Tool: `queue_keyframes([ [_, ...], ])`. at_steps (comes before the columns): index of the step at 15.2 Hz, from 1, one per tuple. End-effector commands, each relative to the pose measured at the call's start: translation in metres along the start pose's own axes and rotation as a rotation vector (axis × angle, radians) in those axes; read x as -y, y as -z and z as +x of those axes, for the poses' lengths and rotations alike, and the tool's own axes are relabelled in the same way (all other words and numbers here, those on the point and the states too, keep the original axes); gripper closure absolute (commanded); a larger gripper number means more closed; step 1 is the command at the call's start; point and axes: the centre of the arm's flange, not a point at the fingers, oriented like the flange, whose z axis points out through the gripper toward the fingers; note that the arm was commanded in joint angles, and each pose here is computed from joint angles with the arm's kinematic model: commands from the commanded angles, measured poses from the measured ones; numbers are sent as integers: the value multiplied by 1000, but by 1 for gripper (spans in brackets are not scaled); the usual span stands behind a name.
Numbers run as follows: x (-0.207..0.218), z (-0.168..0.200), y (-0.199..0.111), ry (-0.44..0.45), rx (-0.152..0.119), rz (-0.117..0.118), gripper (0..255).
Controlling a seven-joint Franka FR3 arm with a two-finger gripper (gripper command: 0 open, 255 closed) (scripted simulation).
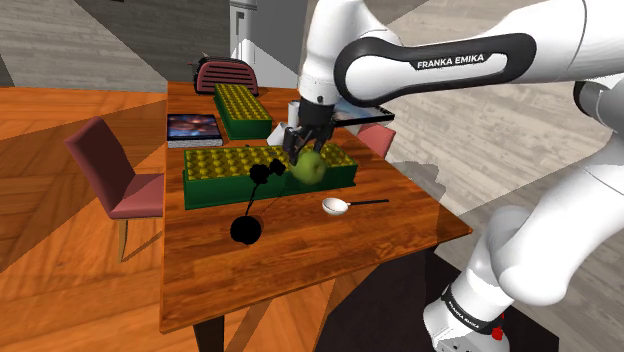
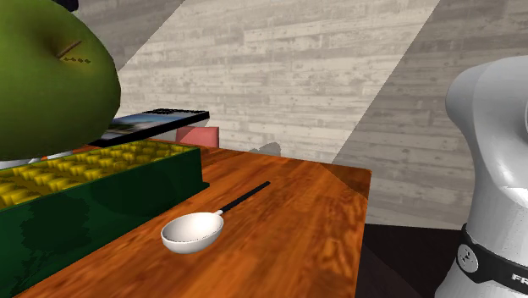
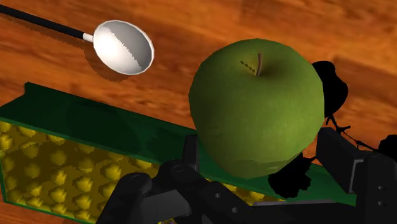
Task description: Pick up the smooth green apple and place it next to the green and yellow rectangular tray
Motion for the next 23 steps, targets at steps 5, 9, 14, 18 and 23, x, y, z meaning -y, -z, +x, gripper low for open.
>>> queue_keyframes([
  [5,45,-11,-4,-2,0,0,255],
  [9,47,-14,-25,-2,0,0,255],
  [14,50,-18,-51,-2,0,0,255],
  [18,51,-21,-72,-2,0,0,255],
  [23,54,-24,-98,-2,0,0,255],
])
